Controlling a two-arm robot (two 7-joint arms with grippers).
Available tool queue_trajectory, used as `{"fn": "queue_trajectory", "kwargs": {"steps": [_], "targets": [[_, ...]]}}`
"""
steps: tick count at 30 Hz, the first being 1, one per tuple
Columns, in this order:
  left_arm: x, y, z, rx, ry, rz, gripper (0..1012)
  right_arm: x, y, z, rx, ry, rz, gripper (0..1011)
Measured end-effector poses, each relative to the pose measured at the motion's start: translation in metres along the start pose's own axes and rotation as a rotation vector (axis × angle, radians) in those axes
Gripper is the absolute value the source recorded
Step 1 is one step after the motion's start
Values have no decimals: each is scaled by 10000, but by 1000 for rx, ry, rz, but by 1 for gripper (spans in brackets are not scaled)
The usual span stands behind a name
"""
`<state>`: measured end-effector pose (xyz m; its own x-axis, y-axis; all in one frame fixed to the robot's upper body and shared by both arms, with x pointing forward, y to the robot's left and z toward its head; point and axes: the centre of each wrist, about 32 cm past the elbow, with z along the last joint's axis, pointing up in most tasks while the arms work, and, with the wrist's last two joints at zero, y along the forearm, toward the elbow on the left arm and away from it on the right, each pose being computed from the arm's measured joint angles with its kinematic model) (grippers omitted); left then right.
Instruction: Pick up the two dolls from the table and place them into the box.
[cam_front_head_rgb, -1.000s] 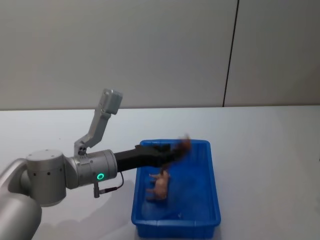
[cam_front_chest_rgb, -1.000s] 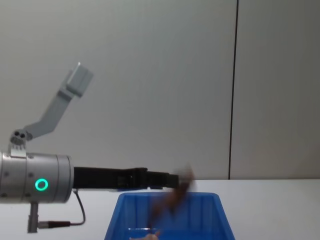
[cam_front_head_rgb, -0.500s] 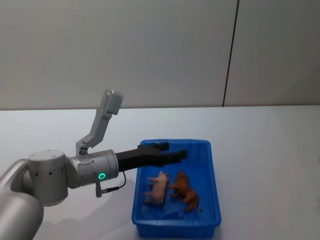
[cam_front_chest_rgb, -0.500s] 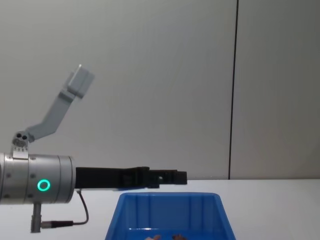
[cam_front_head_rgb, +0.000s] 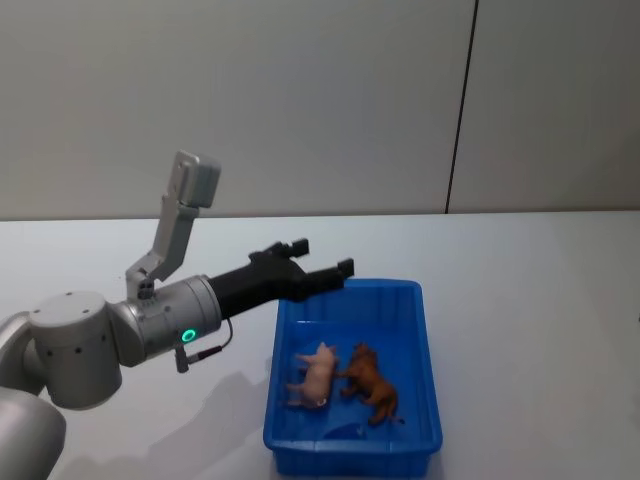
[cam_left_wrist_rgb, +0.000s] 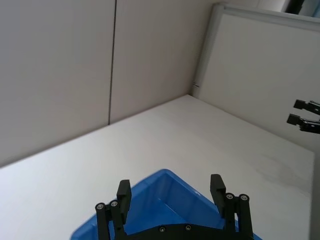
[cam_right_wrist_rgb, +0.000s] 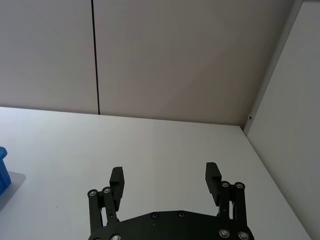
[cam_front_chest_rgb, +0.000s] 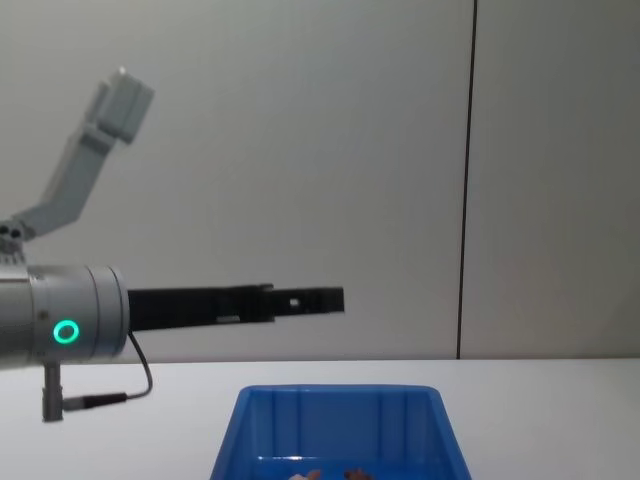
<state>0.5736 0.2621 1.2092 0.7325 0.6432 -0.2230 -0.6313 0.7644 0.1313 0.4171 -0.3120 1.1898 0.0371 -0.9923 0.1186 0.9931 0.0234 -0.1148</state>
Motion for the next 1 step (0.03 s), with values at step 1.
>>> {"fn": "queue_trajectory", "kwargs": {"steps": [1], "targets": [[-12,17,16,-15,-18,16,1001,0,0,0,0,0,0,1001]]}}
